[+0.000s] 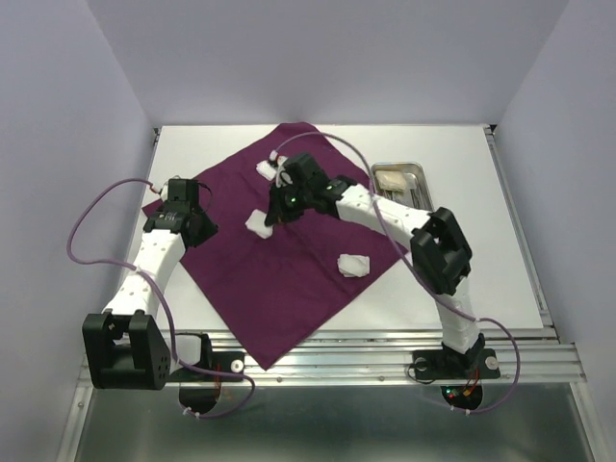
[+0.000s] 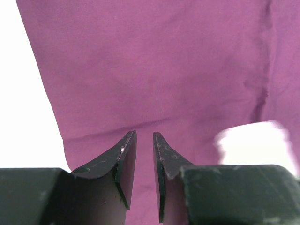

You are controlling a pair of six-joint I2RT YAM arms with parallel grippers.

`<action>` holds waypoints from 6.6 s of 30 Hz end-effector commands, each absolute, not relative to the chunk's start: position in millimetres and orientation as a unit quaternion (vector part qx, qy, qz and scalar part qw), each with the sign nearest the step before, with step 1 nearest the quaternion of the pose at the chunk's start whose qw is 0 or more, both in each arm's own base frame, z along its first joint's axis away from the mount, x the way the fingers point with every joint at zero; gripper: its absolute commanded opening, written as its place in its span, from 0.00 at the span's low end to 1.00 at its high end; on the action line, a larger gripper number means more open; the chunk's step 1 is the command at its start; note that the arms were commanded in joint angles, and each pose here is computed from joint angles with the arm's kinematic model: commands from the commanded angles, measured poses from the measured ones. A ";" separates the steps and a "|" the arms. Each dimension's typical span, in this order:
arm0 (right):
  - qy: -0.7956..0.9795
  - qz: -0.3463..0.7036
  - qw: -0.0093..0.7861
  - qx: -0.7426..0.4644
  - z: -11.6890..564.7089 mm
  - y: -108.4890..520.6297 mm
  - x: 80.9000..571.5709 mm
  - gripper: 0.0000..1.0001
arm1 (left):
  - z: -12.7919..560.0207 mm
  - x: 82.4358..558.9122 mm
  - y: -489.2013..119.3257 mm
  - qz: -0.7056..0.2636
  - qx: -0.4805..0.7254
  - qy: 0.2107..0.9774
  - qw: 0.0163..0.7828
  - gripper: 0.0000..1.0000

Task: Prepare the surgical pack
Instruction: Pick up the medical item from the surgical kit, then place the medical item in the container, then pick up the medical item from the surgical kit.

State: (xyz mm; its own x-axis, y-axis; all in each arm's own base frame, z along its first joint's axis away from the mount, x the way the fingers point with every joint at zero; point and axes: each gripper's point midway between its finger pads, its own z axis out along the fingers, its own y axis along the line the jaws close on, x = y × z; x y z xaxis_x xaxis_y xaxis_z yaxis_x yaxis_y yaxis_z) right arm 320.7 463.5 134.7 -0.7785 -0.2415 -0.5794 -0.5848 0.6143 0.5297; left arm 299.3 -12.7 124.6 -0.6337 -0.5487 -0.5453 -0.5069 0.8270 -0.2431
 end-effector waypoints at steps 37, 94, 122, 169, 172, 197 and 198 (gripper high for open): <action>0.877 0.209 0.377 0.211 127.0 108.1 443.7 0.01 | 129.9 323.4 -16.8 -0.041 -0.269 0.906 0.325 0.32; 0.869 0.166 0.389 0.256 89.0 23.8 543.2 0.03 | 127.4 317.2 -17.8 -0.045 -0.275 0.905 0.322 0.32; 0.860 0.135 0.407 0.277 131.3 11.2 506.3 0.62 | 124.5 317.0 -18.9 -0.047 -0.270 0.906 0.323 0.32; 0.845 0.131 0.465 0.228 195.4 30.9 510.0 0.38 | 141.0 419.7 -62.3 -0.067 -0.214 0.913 0.342 0.42; 0.845 0.135 0.467 0.225 197.8 36.1 501.2 0.38 | 136.7 450.9 -67.0 -0.070 -0.219 0.911 0.343 0.42; 0.854 0.128 0.452 0.223 194.3 34.2 447.9 0.40 | 87.4 579.1 -141.1 -0.256 -0.257 0.855 0.372 0.63; 0.855 0.129 0.450 0.223 193.4 34.4 447.3 0.40 | 85.7 580.4 -140.9 -0.255 -0.258 0.854 0.374 0.63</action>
